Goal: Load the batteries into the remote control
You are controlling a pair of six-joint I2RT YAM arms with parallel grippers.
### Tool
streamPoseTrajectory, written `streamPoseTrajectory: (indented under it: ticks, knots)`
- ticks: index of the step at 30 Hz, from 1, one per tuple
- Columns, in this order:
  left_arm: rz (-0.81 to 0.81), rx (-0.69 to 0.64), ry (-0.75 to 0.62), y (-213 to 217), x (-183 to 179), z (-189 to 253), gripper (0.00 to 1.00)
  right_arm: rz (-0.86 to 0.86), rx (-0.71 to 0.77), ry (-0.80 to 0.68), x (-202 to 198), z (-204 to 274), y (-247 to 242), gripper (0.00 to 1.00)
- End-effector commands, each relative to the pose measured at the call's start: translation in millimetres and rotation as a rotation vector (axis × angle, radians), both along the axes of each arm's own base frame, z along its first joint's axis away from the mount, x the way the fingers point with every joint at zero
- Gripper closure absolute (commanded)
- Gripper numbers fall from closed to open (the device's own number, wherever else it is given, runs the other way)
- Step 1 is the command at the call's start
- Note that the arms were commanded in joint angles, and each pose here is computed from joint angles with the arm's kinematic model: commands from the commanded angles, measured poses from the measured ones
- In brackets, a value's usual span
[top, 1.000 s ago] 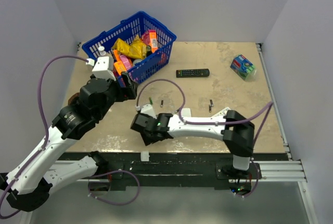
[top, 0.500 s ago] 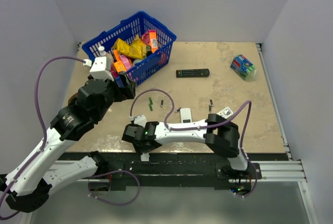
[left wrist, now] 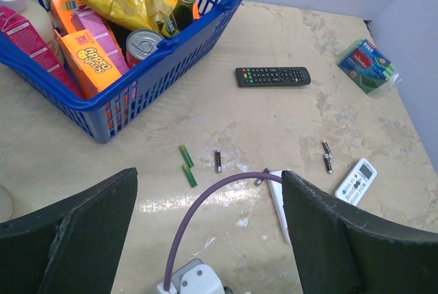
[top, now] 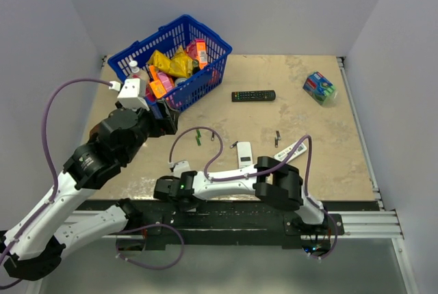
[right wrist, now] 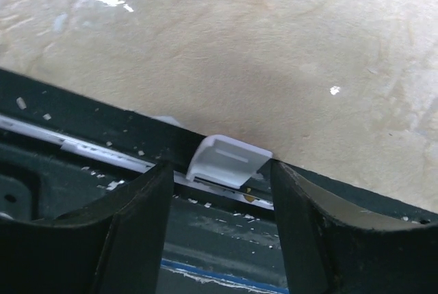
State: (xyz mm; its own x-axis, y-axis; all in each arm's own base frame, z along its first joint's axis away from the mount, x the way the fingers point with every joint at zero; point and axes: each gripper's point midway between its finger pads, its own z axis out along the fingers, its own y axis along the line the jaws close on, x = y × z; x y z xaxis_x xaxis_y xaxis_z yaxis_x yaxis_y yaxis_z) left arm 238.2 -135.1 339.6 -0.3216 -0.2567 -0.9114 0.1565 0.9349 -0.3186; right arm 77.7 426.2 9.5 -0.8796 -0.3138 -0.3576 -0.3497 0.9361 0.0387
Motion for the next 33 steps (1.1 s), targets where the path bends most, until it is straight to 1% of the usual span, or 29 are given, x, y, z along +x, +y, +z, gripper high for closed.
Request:
streamPoseTrajectory:
  ticks: [1, 5, 8, 9, 10, 13, 16, 19, 20, 21, 25, 26, 28, 29, 30, 31, 32, 33]
  knots:
    - [-0.028, -0.001, -0.045, -6, 0, 9, 0.10, -0.104, 0.004, -0.080, 14, 10, 0, 0.41]
    - [-0.029, 0.006, -0.055, -7, -1, 11, 0.10, -0.129, -0.009, -0.088, 16, 3, -2, 0.46]
    - [-0.024, 0.007, -0.061, -5, -1, 13, 0.10, -0.133, -0.004, -0.097, 18, 4, -1, 0.55]
    - [-0.022, 0.008, -0.061, -5, -1, 13, 0.10, -0.134, -0.003, -0.104, 18, 6, -1, 0.60]
    - [-0.021, 0.008, -0.061, -5, -1, 13, 0.10, -0.136, 0.001, -0.107, 19, 9, -1, 0.61]
    - [-0.015, 0.008, -0.065, -3, -1, 14, 0.10, -0.141, 0.027, -0.135, 25, 29, -2, 0.71]
    - [-0.010, 0.007, -0.066, -3, 0, 15, 0.10, -0.157, 0.048, -0.165, 36, 52, -9, 0.76]
    - [-0.004, -0.004, -0.068, -2, 0, 17, 0.10, -0.184, 0.057, -0.201, 57, 70, -24, 0.76]
    - [-0.002, -0.004, -0.064, -1, 0, 16, 0.10, -0.195, 0.049, -0.208, 70, 72, -32, 0.76]
    - [-0.003, -0.007, -0.066, -2, -1, 17, 0.10, -0.198, 0.070, -0.215, 76, 77, -37, 0.76]
    - [-0.005, -0.018, -0.065, -2, -2, 17, 0.10, -0.159, 0.078, -0.212, 112, 80, -59, 0.76]
    - [-0.005, -0.025, -0.064, -2, -3, 17, 0.10, -0.105, 0.043, -0.226, 125, 80, -68, 0.75]
    - [-0.008, -0.035, -0.064, -2, -4, 17, 0.10, -0.048, 0.016, -0.232, 137, 78, -71, 0.73]
    - [-0.010, -0.039, -0.060, -2, -5, 16, 0.10, 0.038, -0.013, -0.221, 141, 75, -74, 0.72]
    - [-0.009, -0.045, -0.059, -2, -5, 16, 0.10, 0.071, -0.029, -0.214, 143, 72, -73, 0.69]
    - [-0.010, -0.048, -0.057, -3, -6, 16, 0.10, 0.092, -0.065, -0.199, 146, 62, -77, 0.68]
    - [-0.014, -0.051, -0.054, -4, -6, 15, 0.10, 0.168, -0.082, -0.178, 143, 56, -75, 0.67]
    - [-0.015, -0.052, -0.052, -4, -6, 15, 0.10, 0.198, -0.091, -0.161, 143, 50, -76, 0.65]
